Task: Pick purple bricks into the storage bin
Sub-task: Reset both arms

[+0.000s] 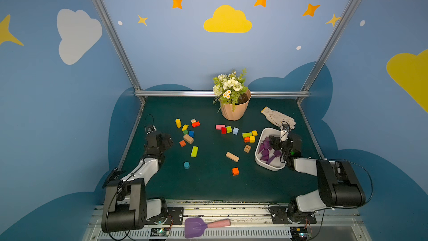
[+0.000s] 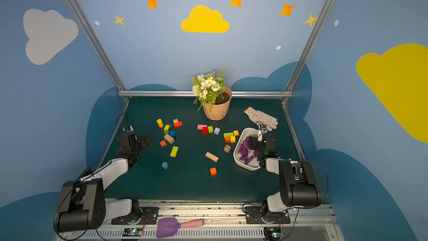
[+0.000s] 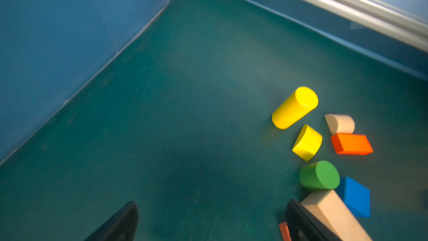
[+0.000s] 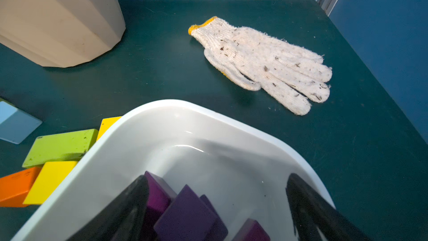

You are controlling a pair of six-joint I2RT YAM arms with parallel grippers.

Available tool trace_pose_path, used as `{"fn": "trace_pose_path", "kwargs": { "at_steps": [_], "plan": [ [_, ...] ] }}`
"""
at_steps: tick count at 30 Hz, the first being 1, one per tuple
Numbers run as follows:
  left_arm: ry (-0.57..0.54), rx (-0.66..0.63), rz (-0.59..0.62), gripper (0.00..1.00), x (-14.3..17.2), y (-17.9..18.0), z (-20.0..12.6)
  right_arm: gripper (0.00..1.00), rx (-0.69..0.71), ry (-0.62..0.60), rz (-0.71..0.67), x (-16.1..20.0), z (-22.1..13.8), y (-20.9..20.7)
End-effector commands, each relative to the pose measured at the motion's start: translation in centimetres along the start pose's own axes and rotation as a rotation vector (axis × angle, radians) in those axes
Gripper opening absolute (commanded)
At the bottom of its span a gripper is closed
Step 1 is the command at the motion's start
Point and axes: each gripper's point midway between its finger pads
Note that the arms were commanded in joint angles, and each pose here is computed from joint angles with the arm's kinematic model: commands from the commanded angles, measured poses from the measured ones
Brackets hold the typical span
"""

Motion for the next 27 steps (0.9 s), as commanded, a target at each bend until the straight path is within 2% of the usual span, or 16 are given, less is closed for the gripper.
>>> {"fn": "trace_pose_path", "kwargs": {
  "at_steps": [1, 14, 27],
  "plan": [
    [-0.081, 0.084, -0.006, 0.99, -1.9, -1.3, 0.2, 0.93, -0.005, -0.065, -0.012, -1.1, 0.0, 0.2],
    [-0.134, 0.123, -0.029, 0.99, -1.5, -1.5, 1.8, 0.93, 0.008, -0.082, -0.025, -0.9, -0.1, 0.3],
    [-0.159, 0.160, 0.028, 1.00, -0.8, -2.5, 1.6, 0.93, 0.014, -0.098, -0.049, -0.9, -0.4, 0.7]
  ]
}}
Point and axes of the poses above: each gripper's point midway between its finger pads, its own z axis out along the fingers, its own y axis along the line the jaws close on, x = y × z, and after that the axes turned 5 degrees about -z, right-handed
